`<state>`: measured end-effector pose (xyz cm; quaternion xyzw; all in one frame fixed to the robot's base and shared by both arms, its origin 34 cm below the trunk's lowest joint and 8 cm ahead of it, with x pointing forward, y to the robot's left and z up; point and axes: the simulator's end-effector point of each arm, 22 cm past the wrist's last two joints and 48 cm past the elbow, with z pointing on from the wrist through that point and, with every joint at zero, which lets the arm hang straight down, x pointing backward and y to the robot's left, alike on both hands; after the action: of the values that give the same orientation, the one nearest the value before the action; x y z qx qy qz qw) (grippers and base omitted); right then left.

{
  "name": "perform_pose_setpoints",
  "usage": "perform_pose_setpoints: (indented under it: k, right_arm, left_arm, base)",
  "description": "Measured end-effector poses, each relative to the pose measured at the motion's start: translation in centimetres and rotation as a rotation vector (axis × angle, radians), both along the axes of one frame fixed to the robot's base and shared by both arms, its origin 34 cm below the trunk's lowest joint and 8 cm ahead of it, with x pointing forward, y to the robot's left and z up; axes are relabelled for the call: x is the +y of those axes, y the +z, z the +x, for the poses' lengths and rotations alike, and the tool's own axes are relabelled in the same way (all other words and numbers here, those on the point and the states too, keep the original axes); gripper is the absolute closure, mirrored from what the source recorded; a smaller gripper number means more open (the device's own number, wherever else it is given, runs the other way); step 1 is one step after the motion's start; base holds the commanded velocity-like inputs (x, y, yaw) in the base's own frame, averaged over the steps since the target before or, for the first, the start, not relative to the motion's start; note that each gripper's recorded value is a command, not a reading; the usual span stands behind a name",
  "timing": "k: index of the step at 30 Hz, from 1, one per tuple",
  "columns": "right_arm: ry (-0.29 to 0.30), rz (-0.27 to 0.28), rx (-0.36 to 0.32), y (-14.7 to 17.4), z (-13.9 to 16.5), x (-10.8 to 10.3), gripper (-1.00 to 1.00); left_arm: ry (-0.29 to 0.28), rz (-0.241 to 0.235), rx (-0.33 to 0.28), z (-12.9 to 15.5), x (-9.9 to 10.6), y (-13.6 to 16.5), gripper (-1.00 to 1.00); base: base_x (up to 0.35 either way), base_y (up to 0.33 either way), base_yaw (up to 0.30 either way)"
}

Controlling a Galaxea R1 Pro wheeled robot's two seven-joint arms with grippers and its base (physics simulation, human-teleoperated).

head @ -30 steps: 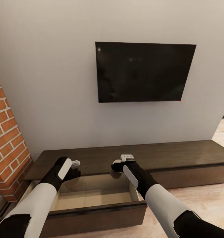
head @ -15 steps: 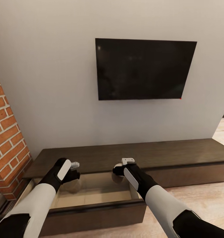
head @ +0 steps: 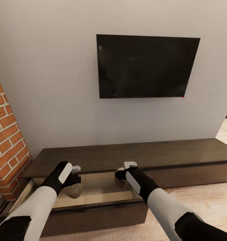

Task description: Place each of the two pumpkins and all three candles from the living room inside a cabinet in the living room (use any cabinet), then make sure every cabinet is closed, and position the cauldron so it is next to a table in the living room.

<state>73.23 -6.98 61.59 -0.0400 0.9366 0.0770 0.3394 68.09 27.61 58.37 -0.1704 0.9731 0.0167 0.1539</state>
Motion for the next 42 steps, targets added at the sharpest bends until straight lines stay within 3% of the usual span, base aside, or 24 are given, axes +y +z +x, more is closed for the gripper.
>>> perform_pose_setpoints:
  k: [6,21,42]
  right_arm:
    - [-0.004,-0.025,0.030,-2.8,-1.0,-0.8,1.00]
    - [-0.004,-0.028,0.030,-6.0,-1.6,-0.8,1.00]
    - [-0.007,-0.024,0.012,-5.7,-1.3,-0.8,1.00]
  left_arm:
    - [0.001,0.003,-0.002,-0.2,0.1,-1.2,1.00]
    - [0.015,0.005,-0.031,-0.2,0.2,-4.1,1.00]
    - [0.015,0.007,-0.030,-0.3,0.3,-4.1,1.00]
  base:
    - [0.000,0.000,0.000]
    - [0.000,0.000,0.000]
    - [0.079,0.000,0.000]
